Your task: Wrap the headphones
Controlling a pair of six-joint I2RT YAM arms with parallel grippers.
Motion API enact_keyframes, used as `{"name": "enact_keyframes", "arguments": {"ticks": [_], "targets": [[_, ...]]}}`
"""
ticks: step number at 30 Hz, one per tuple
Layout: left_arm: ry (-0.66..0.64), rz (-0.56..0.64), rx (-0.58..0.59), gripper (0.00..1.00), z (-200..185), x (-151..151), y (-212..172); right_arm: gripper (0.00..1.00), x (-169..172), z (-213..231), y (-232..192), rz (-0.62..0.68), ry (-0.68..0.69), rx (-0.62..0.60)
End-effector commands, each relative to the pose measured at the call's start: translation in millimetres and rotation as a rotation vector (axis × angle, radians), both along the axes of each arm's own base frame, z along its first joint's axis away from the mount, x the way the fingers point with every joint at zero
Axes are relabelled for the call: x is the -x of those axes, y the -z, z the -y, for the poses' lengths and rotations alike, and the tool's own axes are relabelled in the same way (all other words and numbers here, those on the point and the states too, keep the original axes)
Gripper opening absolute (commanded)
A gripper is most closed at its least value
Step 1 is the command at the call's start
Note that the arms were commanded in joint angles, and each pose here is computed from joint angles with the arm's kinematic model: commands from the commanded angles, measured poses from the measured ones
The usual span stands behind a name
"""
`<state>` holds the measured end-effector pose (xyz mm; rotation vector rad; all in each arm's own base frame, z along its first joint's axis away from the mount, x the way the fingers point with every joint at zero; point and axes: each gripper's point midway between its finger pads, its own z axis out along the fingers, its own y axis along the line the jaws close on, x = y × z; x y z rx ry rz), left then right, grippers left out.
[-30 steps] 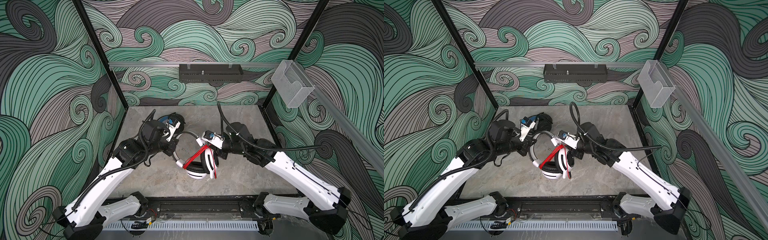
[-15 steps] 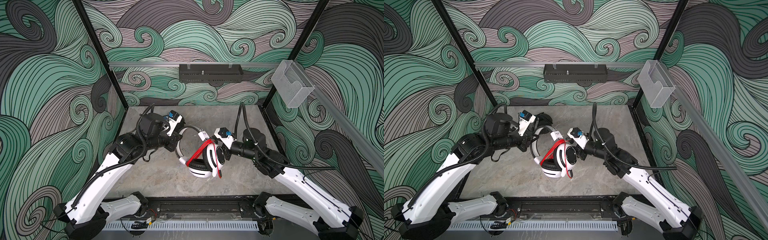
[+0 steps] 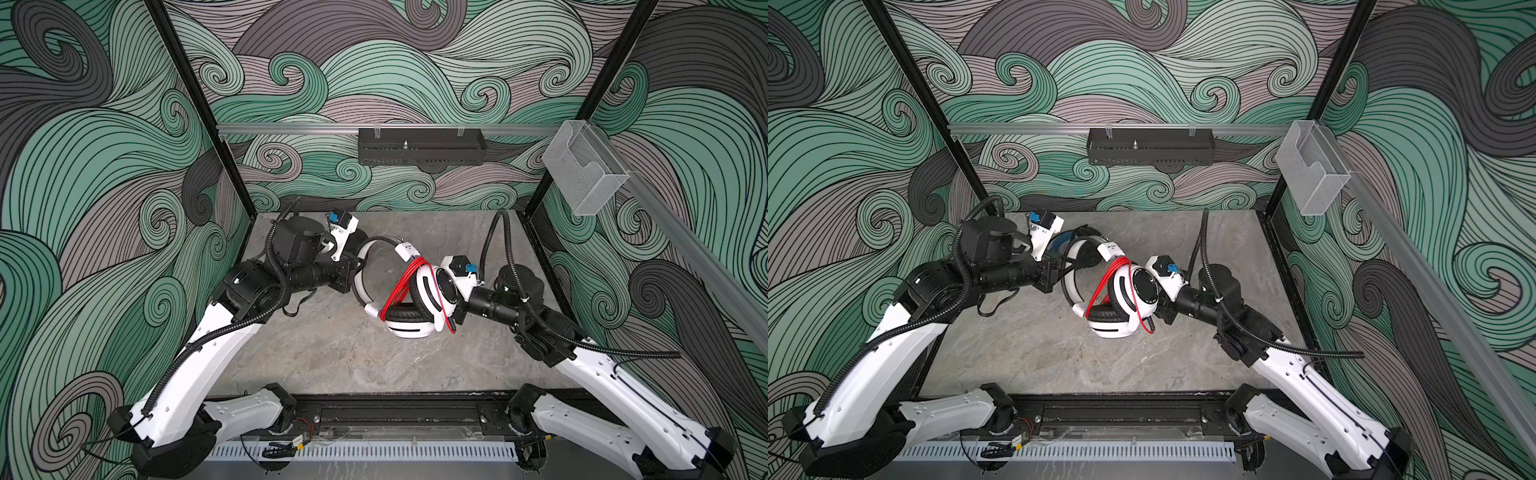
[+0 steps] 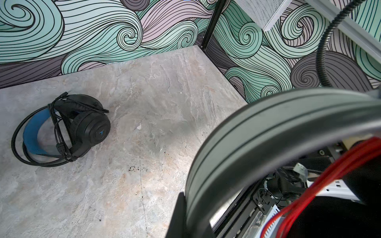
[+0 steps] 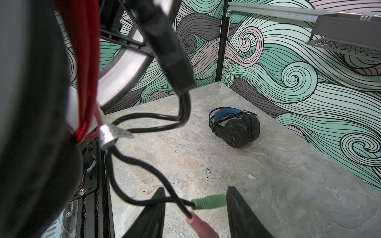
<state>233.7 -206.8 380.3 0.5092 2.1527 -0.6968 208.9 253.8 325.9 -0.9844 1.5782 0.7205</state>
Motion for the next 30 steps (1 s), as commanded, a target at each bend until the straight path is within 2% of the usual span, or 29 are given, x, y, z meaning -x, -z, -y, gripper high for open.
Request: {"name": "enact_keyframes", "arguments": {"ticks": [1, 3, 8, 12, 23, 30], "targets": [[-0.007, 0.054, 0.149, 0.0, 3.2, 2.6, -42.0, 0.38, 2.5, 0.5, -8.8, 0.01, -0.008, -0.029], [-0.012, 0.056, 0.166, 0.0, 2.4, 2.5, -44.6, 0.38, 2.6, 1.6, -6.7, 0.006, -0.005, -0.02], [-0.002, 0.052, 0.191, 0.0, 3.5, 4.6, -48.8, 0.52, 0.0, 4.0, -6.4, 0.019, 0.015, -0.014], [0.006, 0.049, 0.198, 0.0, 3.9, 5.7, -48.7, 0.56, -5.4, 1.1, -9.1, 0.034, 0.022, -0.022], [0.006, 0.031, 0.227, 0.0, 5.1, 5.8, -48.0, 0.55, -21.8, -8.7, -23.4, 0.076, 0.037, -0.05], [-0.001, 0.019, 0.243, 0.0, 5.5, 3.5, -48.4, 0.58, -25.8, -5.5, -36.7, 0.112, 0.07, -0.098]]}}
